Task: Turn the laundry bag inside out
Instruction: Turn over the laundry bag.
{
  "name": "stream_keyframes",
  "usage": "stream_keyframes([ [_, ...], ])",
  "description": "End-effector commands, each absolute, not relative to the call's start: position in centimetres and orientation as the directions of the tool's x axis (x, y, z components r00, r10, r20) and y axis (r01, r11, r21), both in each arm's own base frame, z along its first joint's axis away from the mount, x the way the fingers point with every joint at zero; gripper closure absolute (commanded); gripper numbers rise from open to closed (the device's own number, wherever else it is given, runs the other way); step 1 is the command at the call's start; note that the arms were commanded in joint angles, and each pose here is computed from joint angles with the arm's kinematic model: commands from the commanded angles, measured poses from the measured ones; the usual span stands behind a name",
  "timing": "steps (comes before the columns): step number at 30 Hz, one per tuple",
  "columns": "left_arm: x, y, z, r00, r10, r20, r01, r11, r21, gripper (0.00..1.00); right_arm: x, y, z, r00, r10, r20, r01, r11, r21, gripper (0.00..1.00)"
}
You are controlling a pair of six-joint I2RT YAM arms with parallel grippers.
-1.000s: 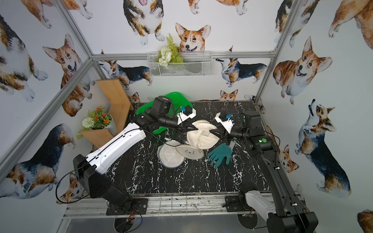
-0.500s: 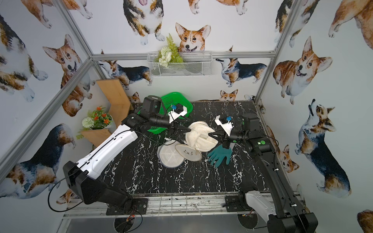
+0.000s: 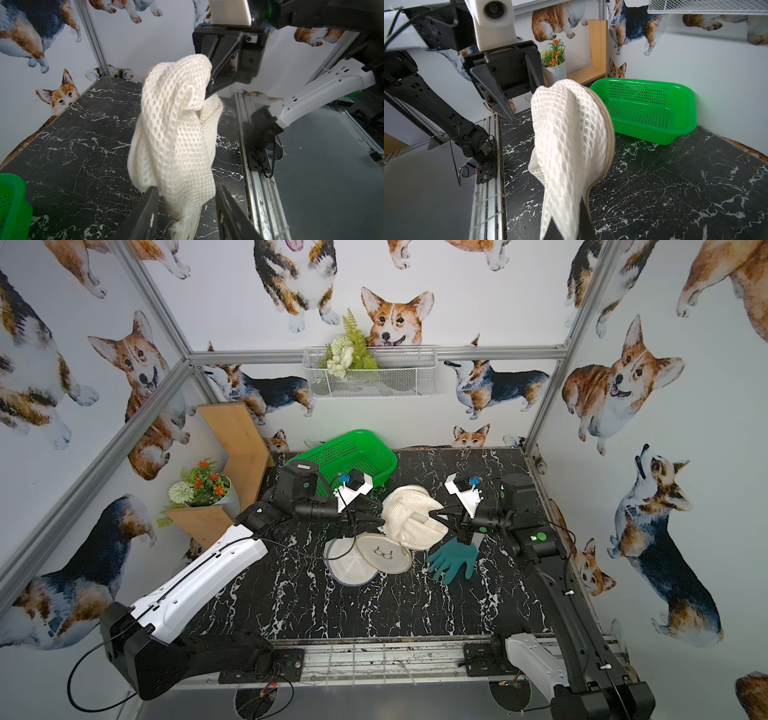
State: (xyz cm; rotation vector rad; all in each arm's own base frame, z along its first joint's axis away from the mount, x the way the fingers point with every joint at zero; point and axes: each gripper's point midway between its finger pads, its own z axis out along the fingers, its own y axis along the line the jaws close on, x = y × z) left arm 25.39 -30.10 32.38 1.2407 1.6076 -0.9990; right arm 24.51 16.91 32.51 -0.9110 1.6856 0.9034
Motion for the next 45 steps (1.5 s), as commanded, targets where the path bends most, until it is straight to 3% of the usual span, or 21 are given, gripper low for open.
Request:
stream_keyframes([
  [1,26.6,-30.5,33.5,-0.129,0.266,-0.955,0.973,0.218,-0.071,0.58,24.5,17.1,33.5,-0.209,-0.140,-0.968,-0.894,0.429,0.131,1.00],
  [6,27.4,-31.1,33.6,-0.123,0.259,-0.958,0.975,0.213,-0.067,0.75,24.4,17.1,33.9,-0.203,-0.139,-0.969,-0.892,0.434,0.125,1.00],
  [13,27.3,-31.6,33.7,-0.125,0.253,-0.959,0.980,0.182,-0.079,0.81,24.5,16.9,34.1,-0.199,-0.137,-0.970,-0.886,0.447,0.119,1.00],
  [18,27.8,-31.6,33.9,-0.125,0.246,-0.961,0.977,0.198,-0.076,1.00,24.5,16.8,34.2,-0.196,-0.138,-0.971,-0.883,0.456,0.113,1.00],
  [30,30.0,-29.5,38.5,-0.052,0.184,-0.982,0.943,0.331,0.012,1.00,24.2,13.8,30.1,-0.314,-0.258,-0.914,-0.761,0.644,0.080,1.00],
  [33,31.1,-29.7,39.6,-0.049,0.153,-0.987,0.938,0.346,0.007,1.00,22.7,13.9,29.1,-0.333,-0.298,-0.895,-0.785,0.614,0.087,1.00],
  [41,35.1,-32.5,38.6,-0.130,0.166,-0.977,0.944,0.323,-0.071,1.00,19.4,15.8,32.2,-0.225,-0.274,-0.935,-0.886,0.457,0.080,1.00],
  [45,35.2,-34.1,35.5,-0.220,0.214,-0.952,0.954,0.251,-0.163,1.00,20.3,16.1,35.4,-0.126,-0.205,-0.971,-0.883,0.468,0.016,1.00],
])
